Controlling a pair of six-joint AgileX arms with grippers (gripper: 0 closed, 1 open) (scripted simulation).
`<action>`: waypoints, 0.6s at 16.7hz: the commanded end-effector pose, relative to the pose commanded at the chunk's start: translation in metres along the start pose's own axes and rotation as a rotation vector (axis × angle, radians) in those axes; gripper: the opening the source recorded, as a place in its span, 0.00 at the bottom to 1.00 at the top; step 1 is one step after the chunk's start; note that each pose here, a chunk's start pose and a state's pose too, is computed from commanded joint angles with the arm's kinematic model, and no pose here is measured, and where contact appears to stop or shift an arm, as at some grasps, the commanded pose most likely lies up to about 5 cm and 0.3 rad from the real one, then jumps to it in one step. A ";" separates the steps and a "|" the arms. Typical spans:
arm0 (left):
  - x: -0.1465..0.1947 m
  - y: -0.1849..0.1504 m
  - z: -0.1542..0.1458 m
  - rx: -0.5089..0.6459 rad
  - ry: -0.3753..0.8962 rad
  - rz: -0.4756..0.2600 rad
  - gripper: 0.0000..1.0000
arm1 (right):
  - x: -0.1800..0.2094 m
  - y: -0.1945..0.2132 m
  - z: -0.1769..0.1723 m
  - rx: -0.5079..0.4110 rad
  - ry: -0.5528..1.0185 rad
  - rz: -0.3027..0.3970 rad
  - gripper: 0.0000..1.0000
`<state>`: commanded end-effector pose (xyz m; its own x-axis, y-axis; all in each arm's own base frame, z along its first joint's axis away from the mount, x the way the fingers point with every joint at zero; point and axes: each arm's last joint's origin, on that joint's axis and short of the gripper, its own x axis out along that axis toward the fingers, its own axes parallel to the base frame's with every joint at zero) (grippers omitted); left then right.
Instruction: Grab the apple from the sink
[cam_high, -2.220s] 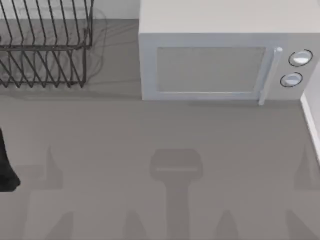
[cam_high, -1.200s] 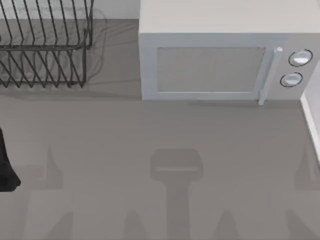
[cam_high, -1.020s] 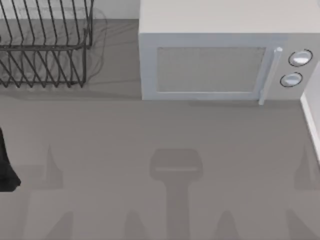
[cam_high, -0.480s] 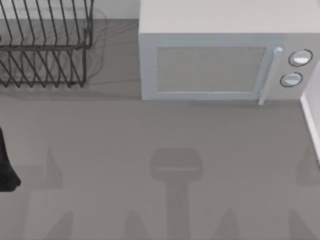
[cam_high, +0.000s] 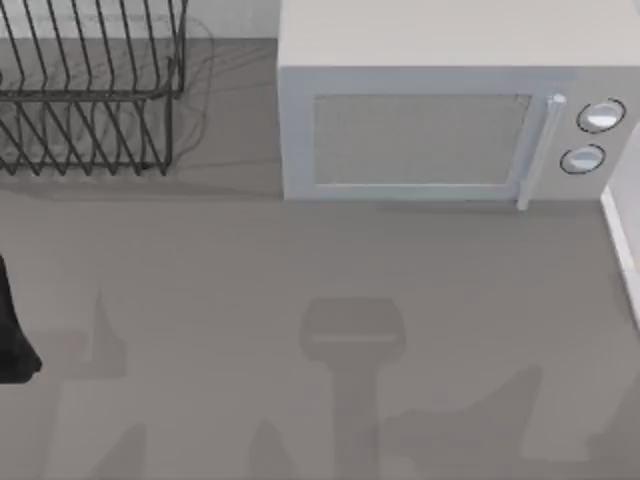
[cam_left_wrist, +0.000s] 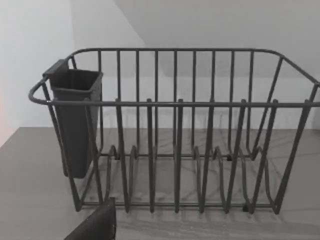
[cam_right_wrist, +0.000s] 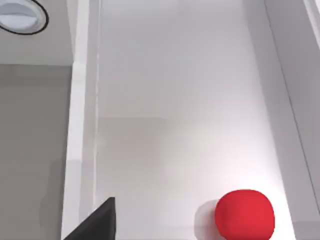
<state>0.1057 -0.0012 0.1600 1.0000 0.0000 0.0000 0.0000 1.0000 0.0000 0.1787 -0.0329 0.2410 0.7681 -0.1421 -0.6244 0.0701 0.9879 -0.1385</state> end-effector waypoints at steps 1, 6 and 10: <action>0.000 0.000 0.000 0.000 0.000 0.000 1.00 | 0.011 -0.006 0.011 -0.007 0.086 0.000 1.00; 0.000 0.000 0.000 0.000 0.000 0.000 1.00 | 0.089 -0.041 0.044 -0.018 0.498 0.045 1.00; 0.000 0.000 0.000 0.000 0.000 0.000 1.00 | 0.151 -0.066 0.041 -0.007 0.746 0.108 1.00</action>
<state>0.1057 -0.0012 0.1600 1.0000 0.0000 0.0000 0.0000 1.0000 0.0000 0.3158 -0.1172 0.1874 0.1352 -0.0514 -0.9895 0.0125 0.9987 -0.0502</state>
